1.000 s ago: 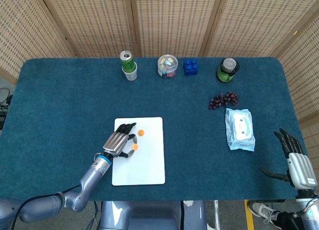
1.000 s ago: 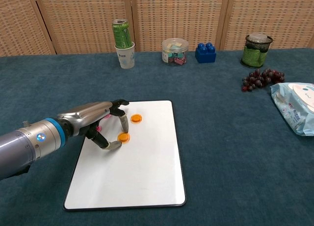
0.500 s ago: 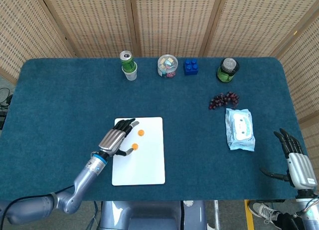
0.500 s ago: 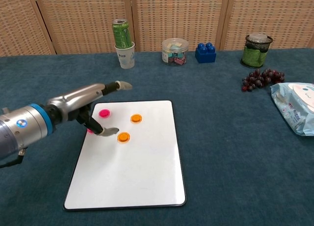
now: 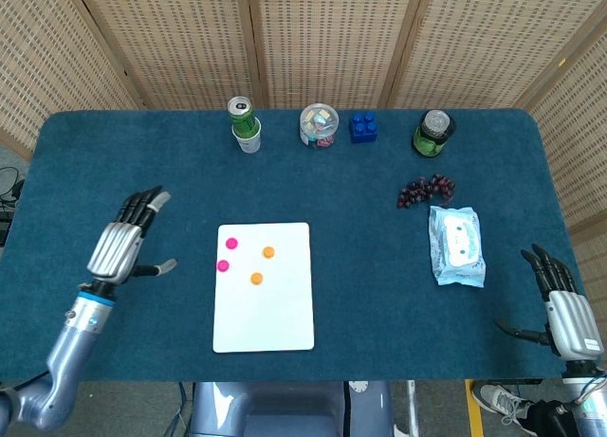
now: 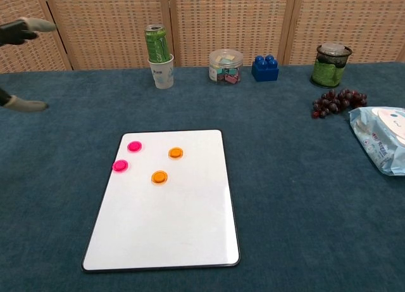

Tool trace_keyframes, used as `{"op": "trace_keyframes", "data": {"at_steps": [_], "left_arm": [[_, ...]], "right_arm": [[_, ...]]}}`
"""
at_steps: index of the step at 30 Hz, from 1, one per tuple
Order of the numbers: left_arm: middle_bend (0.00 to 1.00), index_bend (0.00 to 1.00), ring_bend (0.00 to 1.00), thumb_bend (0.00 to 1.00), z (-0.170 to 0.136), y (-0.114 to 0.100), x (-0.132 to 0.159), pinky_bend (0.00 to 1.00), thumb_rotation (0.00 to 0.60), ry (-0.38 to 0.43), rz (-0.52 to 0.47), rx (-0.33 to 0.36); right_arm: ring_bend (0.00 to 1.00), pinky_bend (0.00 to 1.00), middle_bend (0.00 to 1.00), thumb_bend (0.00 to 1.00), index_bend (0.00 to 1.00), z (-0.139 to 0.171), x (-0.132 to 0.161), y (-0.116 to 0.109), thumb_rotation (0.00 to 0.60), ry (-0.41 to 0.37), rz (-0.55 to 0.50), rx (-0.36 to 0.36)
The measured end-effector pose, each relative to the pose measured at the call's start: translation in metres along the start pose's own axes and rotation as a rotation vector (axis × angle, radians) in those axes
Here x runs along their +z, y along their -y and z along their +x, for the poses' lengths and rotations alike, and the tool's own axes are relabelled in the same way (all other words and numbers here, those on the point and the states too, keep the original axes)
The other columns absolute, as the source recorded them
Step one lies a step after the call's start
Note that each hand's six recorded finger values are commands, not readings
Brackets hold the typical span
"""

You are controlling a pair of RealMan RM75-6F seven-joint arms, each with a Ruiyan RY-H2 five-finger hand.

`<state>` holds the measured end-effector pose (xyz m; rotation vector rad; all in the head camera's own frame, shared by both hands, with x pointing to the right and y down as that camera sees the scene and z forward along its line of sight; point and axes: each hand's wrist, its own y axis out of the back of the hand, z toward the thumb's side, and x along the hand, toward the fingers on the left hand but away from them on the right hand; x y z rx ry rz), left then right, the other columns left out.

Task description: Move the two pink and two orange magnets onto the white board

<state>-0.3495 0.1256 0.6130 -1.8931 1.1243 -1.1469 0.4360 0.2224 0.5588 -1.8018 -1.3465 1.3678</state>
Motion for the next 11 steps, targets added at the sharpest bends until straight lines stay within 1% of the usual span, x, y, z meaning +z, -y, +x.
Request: {"op": "trace_keyframes", "data": {"at_steps": [2, 6, 9, 11], "left_arm": [[0.0, 0.0, 0.0, 0.0, -0.015, -0.008, -0.018, 0.0, 0.6, -0.045, 0.025, 0.034], [0.0, 0.0, 0.0, 0.0, -0.058, -0.02, -0.059, 0.0, 0.6, -0.17, 0.08, 0.099], [0.0, 0.0, 0.0, 0.0, -0.089, -0.025, -0.081, 0.0, 0.6, -0.256, 0.13, 0.129], [0.0, 0.0, 0.0, 0.0, -0.105, -0.027, -0.091, 0.0, 0.6, -0.298, 0.153, 0.142]], "right_arm": [[0.0, 0.0, 0.0, 0.05, 0.0, 0.0, 0.0, 0.0, 0.6, 0.0, 0.004, -0.002], [0.0, 0.0, 0.0, 0.05, 0.0, 0.0, 0.001, -0.001, 0.6, 0.0, 0.011, -0.009], [0.0, 0.0, 0.0, 0.05, 0.0, 0.001, 0.001, -0.001, 0.6, 0.0, 0.018, -0.015], [0.0, 0.0, 0.0, 0.05, 0.0, 0.001, 0.001, -0.001, 0.6, -0.001, 0.022, -0.019]]}}
